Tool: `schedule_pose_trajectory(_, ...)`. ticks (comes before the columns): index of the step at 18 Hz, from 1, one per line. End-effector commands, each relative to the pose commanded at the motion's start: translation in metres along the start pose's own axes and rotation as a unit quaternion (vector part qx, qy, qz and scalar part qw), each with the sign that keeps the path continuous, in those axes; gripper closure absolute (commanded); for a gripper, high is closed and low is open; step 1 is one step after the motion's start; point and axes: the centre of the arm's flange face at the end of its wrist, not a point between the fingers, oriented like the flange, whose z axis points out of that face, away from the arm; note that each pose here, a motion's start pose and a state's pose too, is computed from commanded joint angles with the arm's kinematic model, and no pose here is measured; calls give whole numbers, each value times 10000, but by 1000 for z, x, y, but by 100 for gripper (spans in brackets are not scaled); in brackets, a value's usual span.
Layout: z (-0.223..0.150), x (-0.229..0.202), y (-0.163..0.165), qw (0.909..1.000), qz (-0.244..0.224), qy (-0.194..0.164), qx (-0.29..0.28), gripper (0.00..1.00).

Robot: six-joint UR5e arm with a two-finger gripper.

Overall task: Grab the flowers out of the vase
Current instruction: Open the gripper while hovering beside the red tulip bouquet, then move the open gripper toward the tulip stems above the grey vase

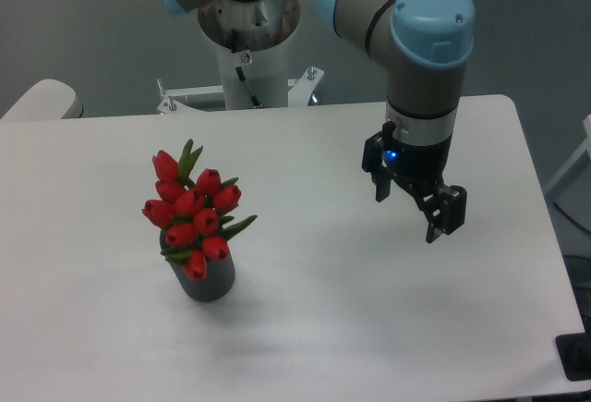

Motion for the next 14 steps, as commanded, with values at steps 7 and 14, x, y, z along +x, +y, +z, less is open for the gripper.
schedule_pose_trajectory(7,0,1,-7,9986,-506,11,125,0)
schedule_pose_trajectory(14,0,0,-17,9950,-778,-2,620,0)
